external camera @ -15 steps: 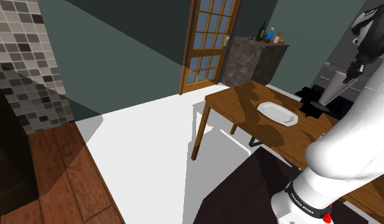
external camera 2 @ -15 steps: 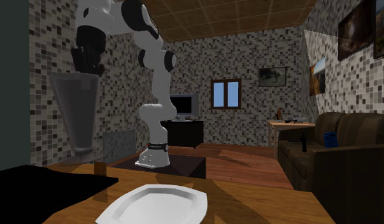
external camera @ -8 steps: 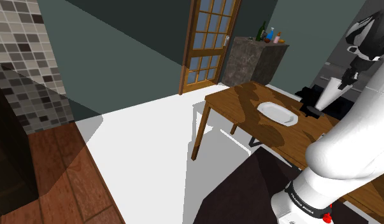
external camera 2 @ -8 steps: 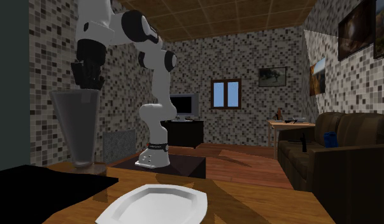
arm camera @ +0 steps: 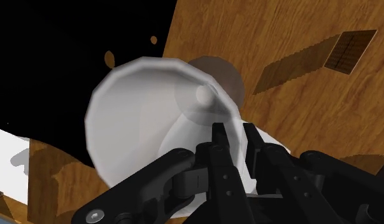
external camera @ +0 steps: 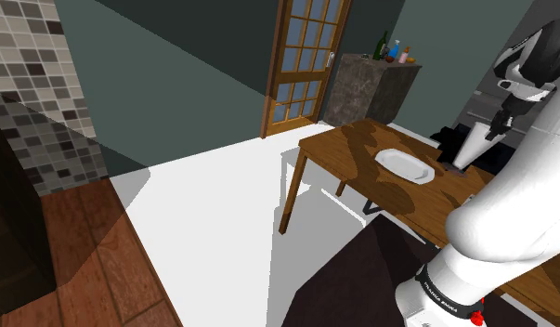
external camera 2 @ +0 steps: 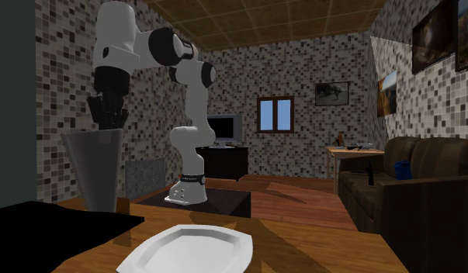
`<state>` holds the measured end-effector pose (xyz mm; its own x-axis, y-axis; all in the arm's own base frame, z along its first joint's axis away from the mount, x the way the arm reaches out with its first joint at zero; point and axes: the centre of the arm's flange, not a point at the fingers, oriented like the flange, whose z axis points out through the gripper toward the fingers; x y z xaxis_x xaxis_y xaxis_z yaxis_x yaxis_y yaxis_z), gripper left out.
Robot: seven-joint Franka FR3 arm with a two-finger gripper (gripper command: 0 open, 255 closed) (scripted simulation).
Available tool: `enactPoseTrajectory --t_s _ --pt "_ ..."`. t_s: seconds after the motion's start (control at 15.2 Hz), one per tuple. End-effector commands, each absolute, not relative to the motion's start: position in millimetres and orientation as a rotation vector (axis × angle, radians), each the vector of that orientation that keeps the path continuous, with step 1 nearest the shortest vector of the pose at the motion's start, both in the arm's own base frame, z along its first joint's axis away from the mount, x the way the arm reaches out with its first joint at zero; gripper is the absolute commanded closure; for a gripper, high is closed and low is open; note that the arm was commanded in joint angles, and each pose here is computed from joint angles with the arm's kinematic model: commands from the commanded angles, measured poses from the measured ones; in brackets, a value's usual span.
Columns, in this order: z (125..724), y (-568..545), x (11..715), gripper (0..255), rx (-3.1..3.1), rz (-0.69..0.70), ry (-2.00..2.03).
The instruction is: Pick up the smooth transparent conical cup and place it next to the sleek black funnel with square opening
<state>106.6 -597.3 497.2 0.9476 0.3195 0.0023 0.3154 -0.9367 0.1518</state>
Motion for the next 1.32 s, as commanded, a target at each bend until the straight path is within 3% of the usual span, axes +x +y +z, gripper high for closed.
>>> enactPoseTrajectory --t_s 0.0,0.73,1.25 --pt "487 -598 106 255 2.95 0.041 0.483" --pt "428 -598 106 255 2.95 0.041 0.483" --pt "428 -598 106 255 2.95 0.041 0.483"
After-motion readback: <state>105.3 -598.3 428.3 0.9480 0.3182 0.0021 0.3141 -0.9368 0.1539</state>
